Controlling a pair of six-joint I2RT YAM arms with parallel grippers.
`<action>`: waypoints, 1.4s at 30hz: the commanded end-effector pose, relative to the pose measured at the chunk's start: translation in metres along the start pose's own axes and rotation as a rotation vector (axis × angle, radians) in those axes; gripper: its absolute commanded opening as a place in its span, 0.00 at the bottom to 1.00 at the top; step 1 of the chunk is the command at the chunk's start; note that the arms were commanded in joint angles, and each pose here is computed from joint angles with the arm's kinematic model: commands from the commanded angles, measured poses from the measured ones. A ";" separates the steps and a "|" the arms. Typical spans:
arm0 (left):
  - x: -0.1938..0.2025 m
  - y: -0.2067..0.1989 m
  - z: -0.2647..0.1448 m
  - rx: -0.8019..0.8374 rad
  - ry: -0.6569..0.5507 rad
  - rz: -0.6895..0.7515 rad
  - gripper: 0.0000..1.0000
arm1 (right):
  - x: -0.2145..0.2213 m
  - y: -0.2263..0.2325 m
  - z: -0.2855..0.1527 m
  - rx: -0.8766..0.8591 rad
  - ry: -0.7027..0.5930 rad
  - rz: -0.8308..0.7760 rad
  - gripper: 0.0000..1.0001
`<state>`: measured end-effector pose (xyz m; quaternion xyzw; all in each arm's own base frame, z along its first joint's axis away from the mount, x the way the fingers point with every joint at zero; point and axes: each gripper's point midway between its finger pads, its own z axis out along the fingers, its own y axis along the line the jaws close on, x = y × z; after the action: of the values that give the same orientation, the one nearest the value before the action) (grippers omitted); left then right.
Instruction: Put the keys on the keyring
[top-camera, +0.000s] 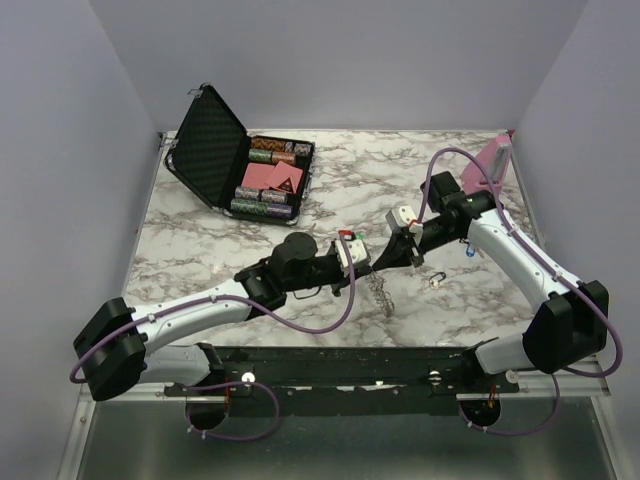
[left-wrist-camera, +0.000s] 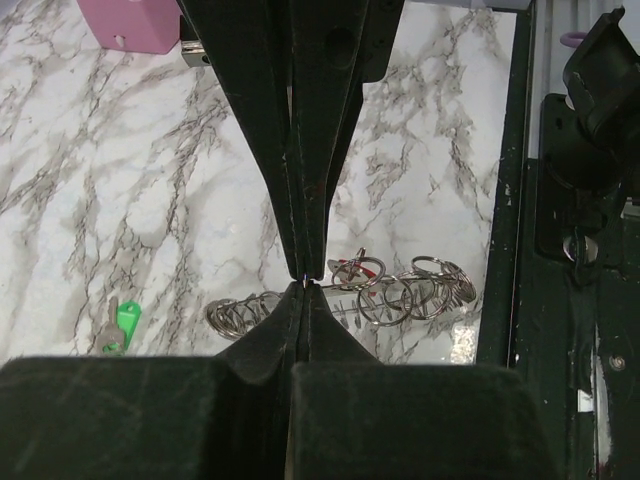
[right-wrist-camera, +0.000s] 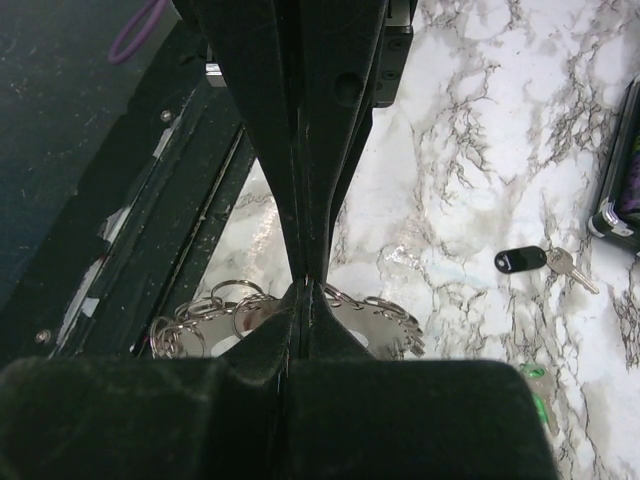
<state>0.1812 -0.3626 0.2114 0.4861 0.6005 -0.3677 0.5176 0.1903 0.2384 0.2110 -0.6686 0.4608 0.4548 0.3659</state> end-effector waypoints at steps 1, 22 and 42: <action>-0.013 -0.002 0.002 0.007 -0.030 -0.007 0.00 | -0.011 0.006 0.006 -0.024 -0.074 0.022 0.02; -0.051 -0.004 -0.049 -0.087 -0.520 -0.156 0.00 | -0.029 0.004 0.013 -0.062 -0.257 0.188 0.43; -0.051 -0.004 -0.044 -0.080 -0.562 -0.232 0.00 | -0.038 0.005 0.012 -0.086 -0.298 0.200 0.37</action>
<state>0.1669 -0.3341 0.2556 0.2906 0.5183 -0.5081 0.6235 0.1866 0.2568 0.2270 -0.5659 0.4774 0.5735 0.3507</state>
